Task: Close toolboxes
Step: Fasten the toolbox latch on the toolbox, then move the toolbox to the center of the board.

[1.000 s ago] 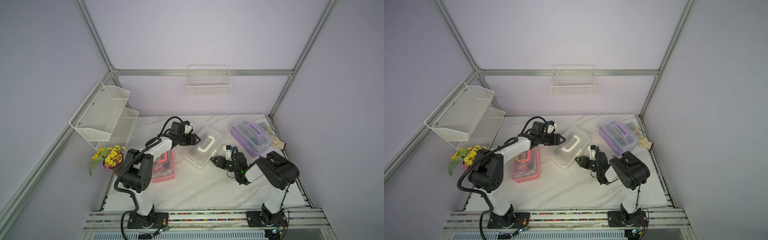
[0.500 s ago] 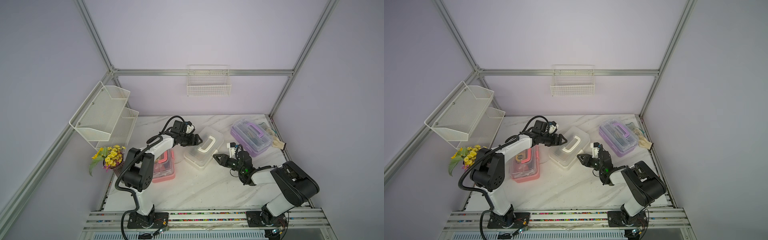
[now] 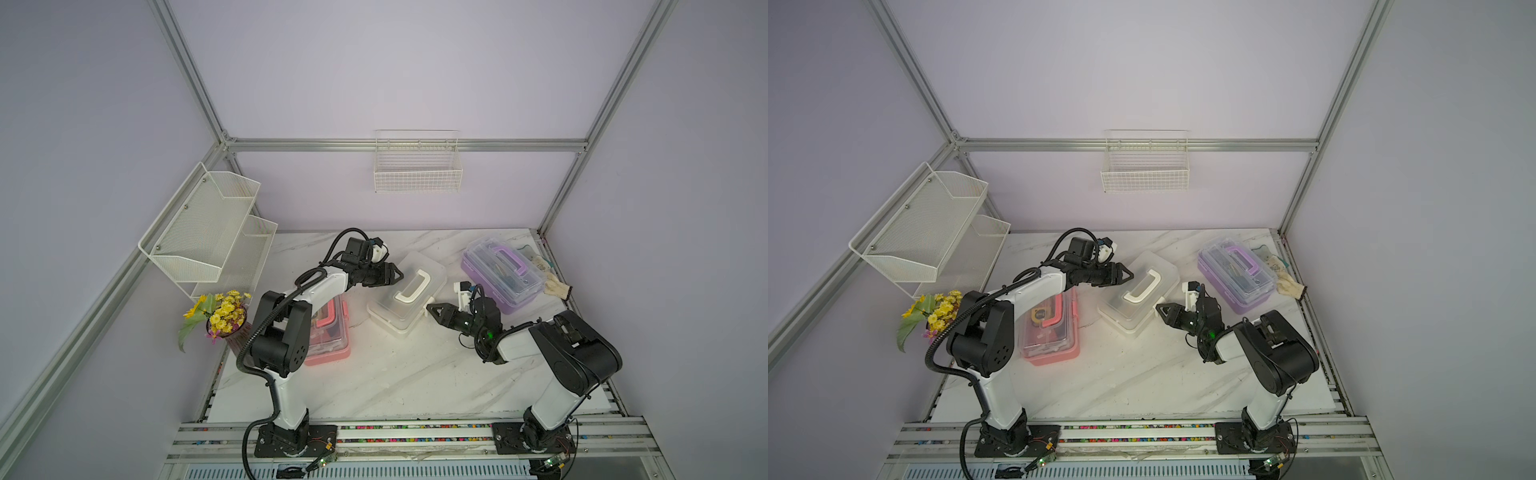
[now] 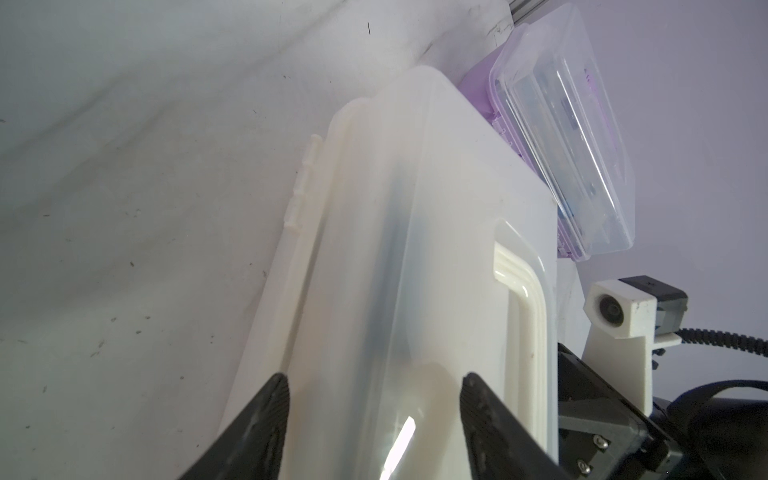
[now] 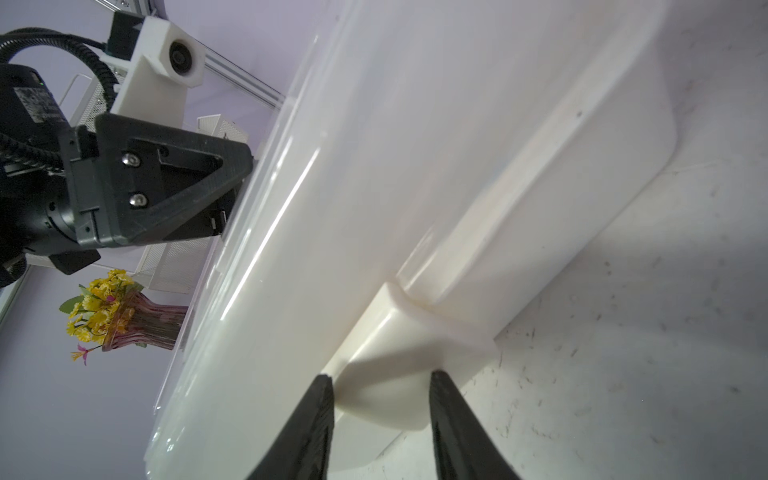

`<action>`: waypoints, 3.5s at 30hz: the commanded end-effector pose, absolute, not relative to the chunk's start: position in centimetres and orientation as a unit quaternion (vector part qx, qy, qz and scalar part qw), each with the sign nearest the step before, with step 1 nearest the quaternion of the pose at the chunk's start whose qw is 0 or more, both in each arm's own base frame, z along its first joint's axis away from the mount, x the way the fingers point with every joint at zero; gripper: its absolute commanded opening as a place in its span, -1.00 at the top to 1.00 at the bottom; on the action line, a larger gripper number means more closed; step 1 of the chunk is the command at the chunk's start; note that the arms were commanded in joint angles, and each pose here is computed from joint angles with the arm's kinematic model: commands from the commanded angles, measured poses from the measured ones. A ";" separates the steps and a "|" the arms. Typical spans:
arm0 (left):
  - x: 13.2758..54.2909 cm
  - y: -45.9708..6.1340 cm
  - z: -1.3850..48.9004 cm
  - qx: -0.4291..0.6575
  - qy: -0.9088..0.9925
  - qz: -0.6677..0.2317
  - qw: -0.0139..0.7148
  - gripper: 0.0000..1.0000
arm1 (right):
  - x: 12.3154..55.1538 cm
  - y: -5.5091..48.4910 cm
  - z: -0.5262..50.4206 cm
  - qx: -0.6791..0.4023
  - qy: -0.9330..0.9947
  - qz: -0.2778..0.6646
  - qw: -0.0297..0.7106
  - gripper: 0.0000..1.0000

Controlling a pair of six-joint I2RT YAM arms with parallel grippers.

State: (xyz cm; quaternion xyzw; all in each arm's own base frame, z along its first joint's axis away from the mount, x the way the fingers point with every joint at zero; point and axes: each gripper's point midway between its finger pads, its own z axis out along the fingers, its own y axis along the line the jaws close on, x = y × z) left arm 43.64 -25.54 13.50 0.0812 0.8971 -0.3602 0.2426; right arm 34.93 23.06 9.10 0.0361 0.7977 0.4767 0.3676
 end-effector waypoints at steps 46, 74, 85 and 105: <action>38.2 -27.4 9.4 0.066 0.906 -0.388 0.155 -0.32 | 36.6 24.9 10.8 -0.006 0.755 0.510 0.412 0.05; 30.2 -12.0 17.5 -0.071 0.935 -0.172 0.302 -1.00 | 36.2 0.8 17.5 0.198 0.803 -0.172 0.534 -0.94; 22.5 -10.3 15.8 -0.143 0.946 -0.181 0.227 -1.00 | 35.9 -1.7 14.6 0.212 0.792 -0.198 0.538 -0.94; 20.2 -8.7 12.3 -0.151 0.965 -0.085 0.196 -1.00 | 36.3 -0.5 16.3 0.217 0.793 -0.113 0.557 -0.94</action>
